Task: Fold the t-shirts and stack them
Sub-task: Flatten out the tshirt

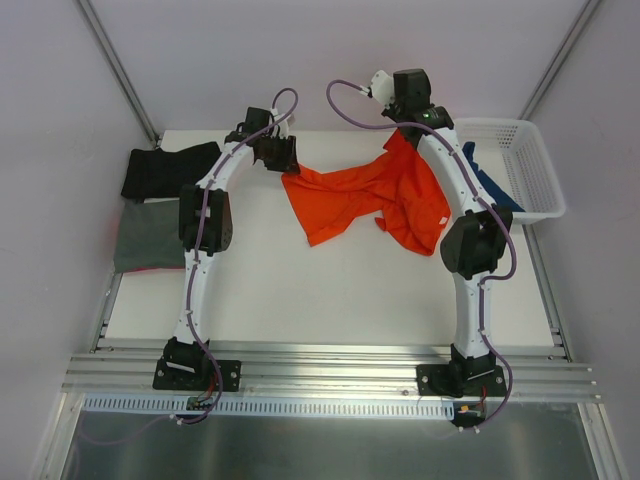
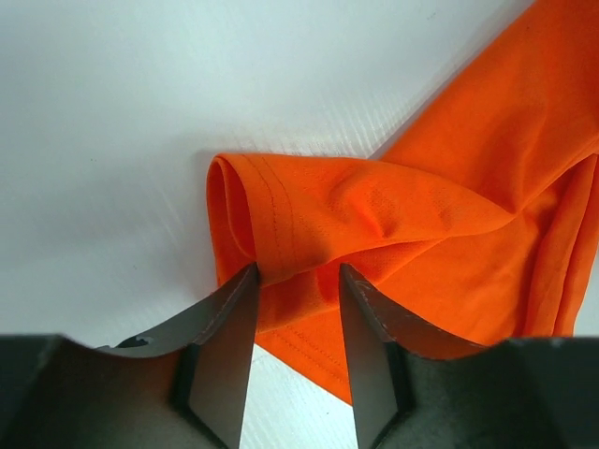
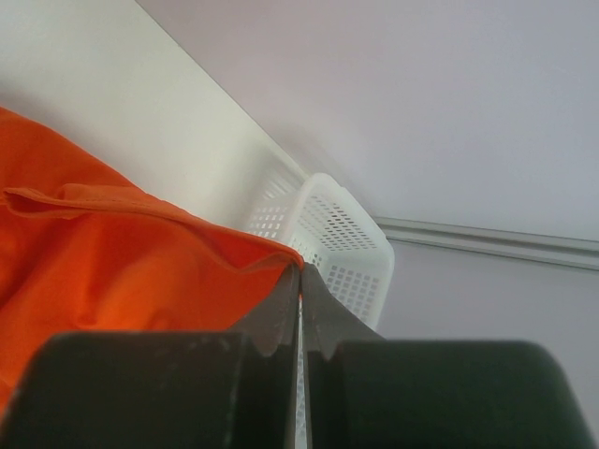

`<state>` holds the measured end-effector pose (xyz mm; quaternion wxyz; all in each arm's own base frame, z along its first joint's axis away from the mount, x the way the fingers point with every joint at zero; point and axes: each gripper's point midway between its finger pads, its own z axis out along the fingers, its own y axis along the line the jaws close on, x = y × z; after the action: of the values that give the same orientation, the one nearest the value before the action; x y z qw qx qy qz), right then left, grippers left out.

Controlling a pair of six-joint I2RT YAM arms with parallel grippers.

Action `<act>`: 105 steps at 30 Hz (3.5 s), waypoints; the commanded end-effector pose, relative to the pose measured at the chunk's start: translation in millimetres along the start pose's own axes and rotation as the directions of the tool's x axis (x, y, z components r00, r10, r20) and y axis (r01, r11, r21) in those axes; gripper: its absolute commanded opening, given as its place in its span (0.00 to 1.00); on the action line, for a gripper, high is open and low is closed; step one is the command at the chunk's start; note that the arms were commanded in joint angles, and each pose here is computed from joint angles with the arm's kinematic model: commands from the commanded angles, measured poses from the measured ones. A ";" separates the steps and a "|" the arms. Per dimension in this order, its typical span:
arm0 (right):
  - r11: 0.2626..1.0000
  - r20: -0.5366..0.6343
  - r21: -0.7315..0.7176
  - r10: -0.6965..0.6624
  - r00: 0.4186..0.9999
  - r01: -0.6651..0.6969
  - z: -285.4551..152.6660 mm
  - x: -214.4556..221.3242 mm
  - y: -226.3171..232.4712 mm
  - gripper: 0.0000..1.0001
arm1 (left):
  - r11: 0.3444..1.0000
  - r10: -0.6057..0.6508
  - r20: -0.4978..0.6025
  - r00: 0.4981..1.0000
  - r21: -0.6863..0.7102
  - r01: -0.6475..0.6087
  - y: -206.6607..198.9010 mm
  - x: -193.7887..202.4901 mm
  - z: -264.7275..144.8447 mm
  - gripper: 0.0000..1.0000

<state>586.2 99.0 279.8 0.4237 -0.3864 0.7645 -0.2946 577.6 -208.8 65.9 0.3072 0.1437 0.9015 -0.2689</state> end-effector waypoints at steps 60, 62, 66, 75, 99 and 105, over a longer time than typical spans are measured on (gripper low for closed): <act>0.832 0.410 -0.057 0.523 0.747 -0.552 -420.9 117.3 -77.6 0.01 | 0.896 0.443 0.433 0.785 -0.169 -0.412 -200.7 31.7 -461.6 0.00; 0.831 0.450 -0.081 0.523 0.723 -0.551 -448.6 128.9 -69.9 0.01 | 0.890 0.450 0.459 0.766 -0.163 -0.425 -213.9 45.5 -476.0 0.00; 0.804 0.511 -0.102 0.548 0.662 -0.586 -490.6 142.9 -64.3 0.01 | 0.884 0.459 0.480 0.748 -0.168 -0.435 -224.9 64.6 -490.9 0.00; 0.760 0.635 -0.025 0.514 0.577 -0.649 -550.1 144.6 -96.0 0.01 | 0.832 0.546 0.576 0.608 -0.294 -0.470 -249.3 32.4 -548.3 0.00; 0.887 0.218 -0.186 0.458 0.862 -0.424 -135.4 39.4 -63.2 0.01 | 0.886 0.455 0.099 0.885 -0.152 -0.438 -9.3 -70.5 -240.9 0.00; 0.918 0.173 -0.133 0.394 0.903 -0.375 -21.8 13.2 -59.3 0.01 | 0.886 0.455 0.049 0.889 -0.127 -0.447 45.2 -70.8 -162.4 0.00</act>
<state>551.6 59.5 303.8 0.4869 -0.2701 0.8263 -0.0848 554.1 -94.2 190.6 0.3717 0.2980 0.8633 -0.1668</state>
